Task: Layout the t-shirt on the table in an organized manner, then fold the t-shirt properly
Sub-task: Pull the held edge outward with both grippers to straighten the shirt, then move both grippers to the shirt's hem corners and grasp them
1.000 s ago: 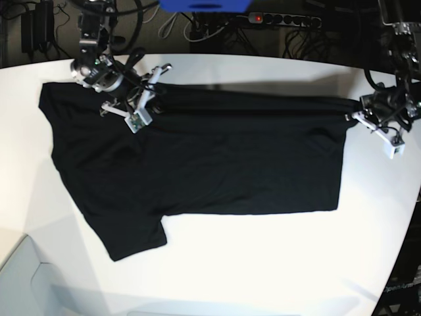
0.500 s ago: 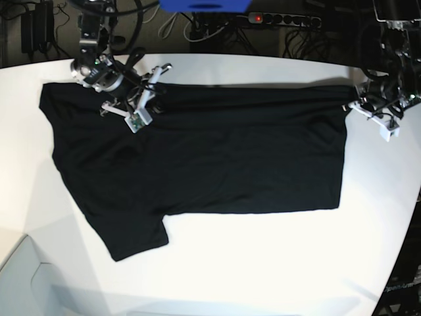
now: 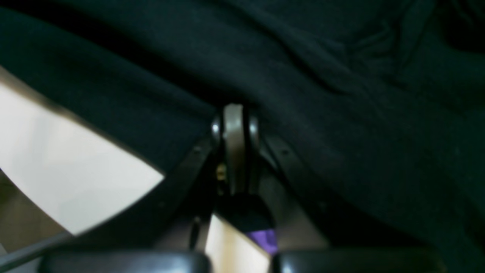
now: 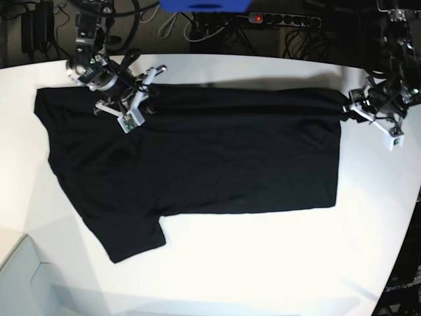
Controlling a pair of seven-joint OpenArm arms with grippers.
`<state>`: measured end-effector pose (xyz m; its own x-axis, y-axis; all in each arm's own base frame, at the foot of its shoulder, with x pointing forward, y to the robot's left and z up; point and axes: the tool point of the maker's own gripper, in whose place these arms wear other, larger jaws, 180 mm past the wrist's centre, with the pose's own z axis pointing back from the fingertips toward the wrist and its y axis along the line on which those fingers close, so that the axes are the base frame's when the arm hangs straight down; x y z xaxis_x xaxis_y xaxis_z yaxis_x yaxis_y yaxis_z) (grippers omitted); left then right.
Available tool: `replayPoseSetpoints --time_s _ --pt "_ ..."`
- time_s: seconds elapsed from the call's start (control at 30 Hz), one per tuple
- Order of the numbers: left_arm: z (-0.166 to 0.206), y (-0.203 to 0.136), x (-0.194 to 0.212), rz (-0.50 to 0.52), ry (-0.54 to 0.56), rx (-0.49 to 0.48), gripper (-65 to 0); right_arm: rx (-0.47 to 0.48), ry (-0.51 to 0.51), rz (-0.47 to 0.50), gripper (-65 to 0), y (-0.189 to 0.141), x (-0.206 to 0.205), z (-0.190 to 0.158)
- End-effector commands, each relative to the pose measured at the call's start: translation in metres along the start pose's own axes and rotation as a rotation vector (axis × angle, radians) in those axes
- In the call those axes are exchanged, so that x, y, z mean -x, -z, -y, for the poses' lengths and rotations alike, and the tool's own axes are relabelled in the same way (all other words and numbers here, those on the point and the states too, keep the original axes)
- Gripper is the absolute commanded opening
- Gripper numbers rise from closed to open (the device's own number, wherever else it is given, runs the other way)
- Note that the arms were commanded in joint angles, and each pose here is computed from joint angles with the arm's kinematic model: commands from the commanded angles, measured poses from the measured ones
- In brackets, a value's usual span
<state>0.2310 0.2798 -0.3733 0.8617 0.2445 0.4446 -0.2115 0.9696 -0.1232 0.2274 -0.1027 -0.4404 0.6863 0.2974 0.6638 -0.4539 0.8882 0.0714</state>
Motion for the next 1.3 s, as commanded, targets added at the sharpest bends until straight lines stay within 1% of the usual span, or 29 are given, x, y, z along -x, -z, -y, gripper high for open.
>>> replayPoseSetpoints --time_s 0.0,0.1,0.17,0.27,0.43,0.5,0.57,0.67,0.73,0.83,0.97,1.1,1.17,1.27 --pt "-0.001 -0.009 -0.016 0.050 0.014 -0.007 -31.7 0.080 -0.036 -0.172 -65.0 -0.007 0.034 0.018" --pt "0.000 -0.010 -0.019 0.062 0.017 -0.006 -31.5 0.103 -0.057 -0.151 -65.0 -0.016 0.024 0.020" --pt "-0.006 -0.013 -0.024 0.078 0.001 -0.017 -31.5 0.119 -0.074 -0.171 -64.9 -0.023 0.023 0.021" --pt "-0.018 -0.020 -0.033 0.112 -0.032 -0.040 -31.5 0.146 -0.100 -0.169 -60.1 -0.033 0.013 0.024" --pt "-0.035 -0.036 -0.063 0.209 -0.092 -0.065 -31.3 0.187 -0.125 -0.148 -50.0 -0.045 -0.002 0.031" --pt "-0.041 -0.042 -0.072 0.251 -0.135 -0.070 -31.2 0.194 -0.128 -0.139 -47.4 -0.046 -0.006 0.033" --pt "-0.051 -0.050 -0.082 0.309 -0.215 -0.076 -31.2 0.198 -0.130 -0.133 -45.5 -0.047 -0.008 0.034" --pt "-0.064 -0.049 -0.083 0.347 -0.344 -0.066 -31.2 0.216 -0.143 -0.106 -43.3 -0.052 -0.019 0.036" --pt "-0.064 -0.046 -0.083 0.358 -0.394 -0.048 -31.2 0.230 -0.155 -0.078 -41.6 -0.055 -0.029 0.039" --pt "-0.049 -0.033 -0.077 0.339 -0.435 -0.002 -31.2 0.256 -0.167 -0.042 -38.6 -0.058 -0.046 0.047" --pt "-0.013 -0.013 -0.066 0.305 -0.468 0.078 -31.2 0.337 -0.150 0.003 -34.1 -0.067 -0.066 0.078" --pt "0.024 0.001 -0.082 0.302 -0.486 0.177 -31.2 0.406 -0.175 0.055 -31.0 -0.072 -0.100 0.114" --pt "0.039 0.009 -0.089 0.288 -0.488 0.215 -31.2 0.419 -0.183 0.057 -31.0 -0.066 -0.113 0.135" --pt "0.061 0.019 -0.105 0.266 -0.457 0.262 -31.2 0.418 -0.163 0.040 -31.0 -0.049 -0.130 0.171"
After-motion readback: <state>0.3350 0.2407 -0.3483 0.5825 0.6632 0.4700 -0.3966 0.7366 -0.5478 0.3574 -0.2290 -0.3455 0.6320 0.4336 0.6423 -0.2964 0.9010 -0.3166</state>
